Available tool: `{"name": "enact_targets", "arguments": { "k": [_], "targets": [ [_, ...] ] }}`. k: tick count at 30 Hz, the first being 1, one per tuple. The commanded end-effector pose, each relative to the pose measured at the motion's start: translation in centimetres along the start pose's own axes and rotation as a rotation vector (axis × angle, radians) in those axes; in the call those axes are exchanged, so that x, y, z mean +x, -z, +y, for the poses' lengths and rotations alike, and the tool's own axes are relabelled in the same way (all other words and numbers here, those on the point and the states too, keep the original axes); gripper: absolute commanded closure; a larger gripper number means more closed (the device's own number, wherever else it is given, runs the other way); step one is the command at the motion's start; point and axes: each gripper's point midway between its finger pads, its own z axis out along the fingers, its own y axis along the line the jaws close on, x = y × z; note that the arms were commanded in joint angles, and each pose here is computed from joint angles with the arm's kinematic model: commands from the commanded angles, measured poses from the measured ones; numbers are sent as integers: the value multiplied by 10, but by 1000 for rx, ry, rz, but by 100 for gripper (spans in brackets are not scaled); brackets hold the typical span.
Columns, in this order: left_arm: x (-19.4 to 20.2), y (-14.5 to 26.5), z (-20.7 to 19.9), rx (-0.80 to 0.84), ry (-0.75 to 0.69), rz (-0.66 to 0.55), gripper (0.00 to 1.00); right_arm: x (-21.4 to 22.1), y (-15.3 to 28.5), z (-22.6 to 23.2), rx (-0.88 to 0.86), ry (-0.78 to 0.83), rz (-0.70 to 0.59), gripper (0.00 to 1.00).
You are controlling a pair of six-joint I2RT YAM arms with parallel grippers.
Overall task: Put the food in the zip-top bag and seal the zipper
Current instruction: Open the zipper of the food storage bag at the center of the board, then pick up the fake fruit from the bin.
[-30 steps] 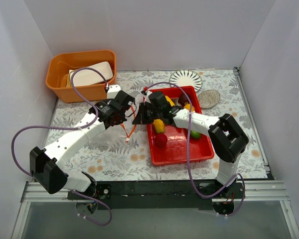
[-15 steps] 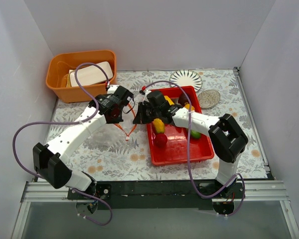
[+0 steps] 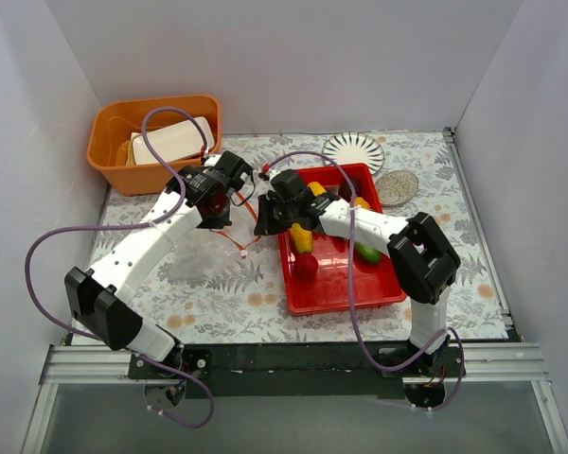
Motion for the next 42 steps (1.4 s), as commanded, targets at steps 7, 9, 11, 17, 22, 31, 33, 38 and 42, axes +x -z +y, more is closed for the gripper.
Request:
{"name": "enact_targets", "arguments": {
  "k": [7, 9, 11, 17, 22, 31, 33, 38, 42],
  "targets": [
    [8, -18, -7, 24, 22, -20, 100, -59, 75, 37, -120, 144, -244, 46],
    [13, -24, -10, 26, 24, -12, 100, -63, 92, 20, -66, 153, -271, 39],
    [13, -26, -13, 39, 30, -18, 100, -64, 105, -5, 24, 141, -303, 36],
    [12, -28, -20, 77, 39, -37, 100, -53, 109, -100, 302, 67, -234, 35],
    [12, -29, -25, 100, 38, -35, 100, -48, 94, -137, 362, 36, -175, 37],
    [13, -29, -28, 122, 39, -37, 100, -39, 60, -165, 420, 12, -88, 39],
    [13, -29, -29, 127, 39, -39, 100, -39, 54, -170, 429, 7, -80, 39],
    [12, -29, -32, 140, 40, -37, 100, -40, 35, -179, 436, 14, -61, 37],
    [13, -30, -32, 138, 39, -38, 100, -25, 24, -189, 457, 12, 14, 35]
  ]
}}
